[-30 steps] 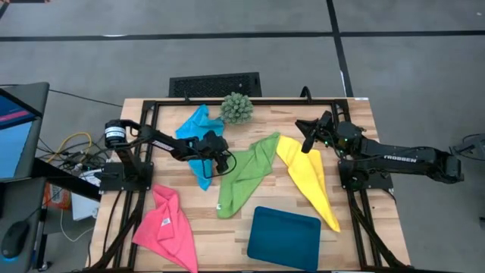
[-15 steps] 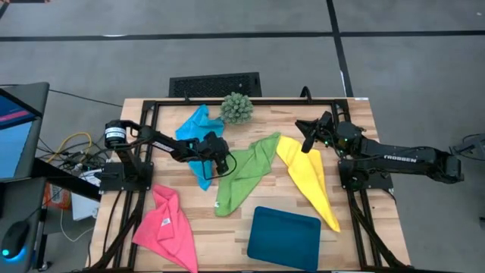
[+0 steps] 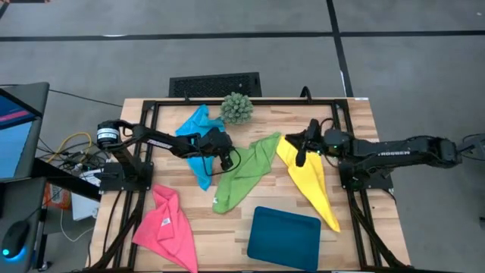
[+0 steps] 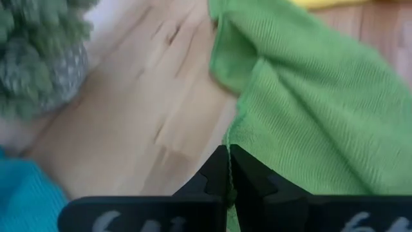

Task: Fold microfiber towels
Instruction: Fold the green microfiber cloth

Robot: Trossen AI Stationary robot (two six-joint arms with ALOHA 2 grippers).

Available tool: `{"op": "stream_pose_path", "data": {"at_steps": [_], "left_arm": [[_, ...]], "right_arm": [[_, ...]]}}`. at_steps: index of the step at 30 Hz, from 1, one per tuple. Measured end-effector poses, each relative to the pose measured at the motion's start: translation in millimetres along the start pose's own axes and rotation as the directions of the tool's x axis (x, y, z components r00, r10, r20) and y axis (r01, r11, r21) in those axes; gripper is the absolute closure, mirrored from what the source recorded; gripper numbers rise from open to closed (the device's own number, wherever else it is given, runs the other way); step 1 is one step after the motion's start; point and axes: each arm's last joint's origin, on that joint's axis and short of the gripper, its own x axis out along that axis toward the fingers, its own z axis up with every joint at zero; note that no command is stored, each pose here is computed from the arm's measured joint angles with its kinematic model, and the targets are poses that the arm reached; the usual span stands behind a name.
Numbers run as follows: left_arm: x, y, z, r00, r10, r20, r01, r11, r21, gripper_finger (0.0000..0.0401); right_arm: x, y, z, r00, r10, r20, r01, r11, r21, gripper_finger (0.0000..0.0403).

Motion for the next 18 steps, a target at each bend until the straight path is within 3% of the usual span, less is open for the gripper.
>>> {"op": "stream_pose_path", "data": {"at_steps": [9,18], "left_arm": [[-1.7,-2.4,31.7,0.999,0.035,0.001,-0.035,0.999,0.024,0.0401],[-4.6,-3.1,46.1,0.998,0.058,-0.037,-0.057,0.998,0.036,0.0401]], "right_arm": [[32.6,35.0,9.7,0.989,0.100,-0.108,-0.116,0.982,-0.152,0.0325],[64.2,65.2,8.3,0.969,0.148,-0.195,-0.200,0.939,-0.279,0.0325]]}}
